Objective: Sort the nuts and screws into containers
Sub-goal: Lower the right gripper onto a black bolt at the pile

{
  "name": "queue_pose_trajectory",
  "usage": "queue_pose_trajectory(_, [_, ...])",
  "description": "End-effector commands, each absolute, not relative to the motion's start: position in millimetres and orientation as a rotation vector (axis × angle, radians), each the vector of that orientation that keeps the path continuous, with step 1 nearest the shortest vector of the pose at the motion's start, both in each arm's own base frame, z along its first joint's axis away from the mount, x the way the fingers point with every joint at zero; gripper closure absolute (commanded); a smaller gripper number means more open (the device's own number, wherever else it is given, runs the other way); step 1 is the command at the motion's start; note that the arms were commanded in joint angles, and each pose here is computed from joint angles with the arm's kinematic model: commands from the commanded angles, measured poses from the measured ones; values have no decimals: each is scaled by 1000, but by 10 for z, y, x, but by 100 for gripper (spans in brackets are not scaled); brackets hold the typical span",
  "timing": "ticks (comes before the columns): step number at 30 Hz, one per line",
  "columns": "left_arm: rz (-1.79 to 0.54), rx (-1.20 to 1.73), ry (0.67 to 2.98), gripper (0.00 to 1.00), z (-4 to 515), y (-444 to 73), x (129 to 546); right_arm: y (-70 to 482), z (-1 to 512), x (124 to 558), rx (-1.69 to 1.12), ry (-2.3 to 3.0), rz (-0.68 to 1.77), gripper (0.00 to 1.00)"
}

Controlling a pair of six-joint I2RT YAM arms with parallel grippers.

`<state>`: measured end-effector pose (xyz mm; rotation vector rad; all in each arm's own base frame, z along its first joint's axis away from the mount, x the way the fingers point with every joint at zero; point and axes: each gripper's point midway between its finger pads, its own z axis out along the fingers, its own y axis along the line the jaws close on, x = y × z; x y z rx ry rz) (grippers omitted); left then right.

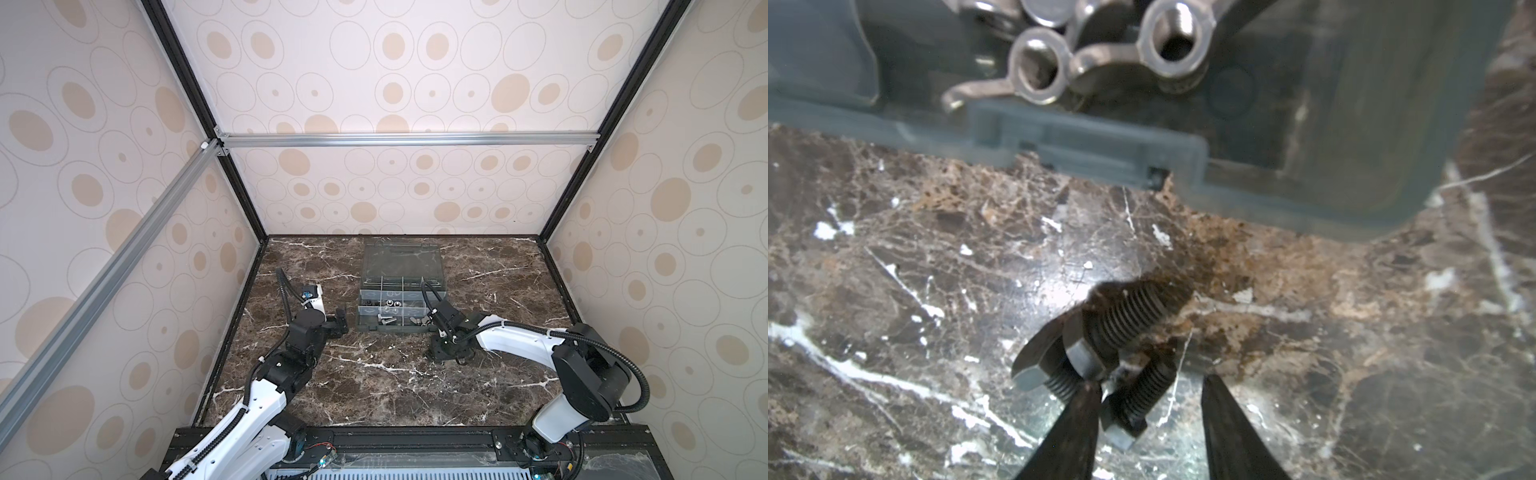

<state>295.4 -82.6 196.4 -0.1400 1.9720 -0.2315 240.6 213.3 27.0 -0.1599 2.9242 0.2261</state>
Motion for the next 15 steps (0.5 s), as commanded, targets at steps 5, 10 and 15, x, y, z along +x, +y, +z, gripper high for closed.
queue_pose_trajectory(5, [-314,-140,1970,16,2061,-900,2915,2015,250,2365,-141,2954,100,66])
queue_pose_trajectory(10, [-341,-125,1980,16,2021,-952,2915,1992,199,2357,-148,2960,75,72])
queue_pose_trajectory(15, [-379,-106,1999,17,1978,-1026,2918,2038,142,2381,-167,2965,84,76])
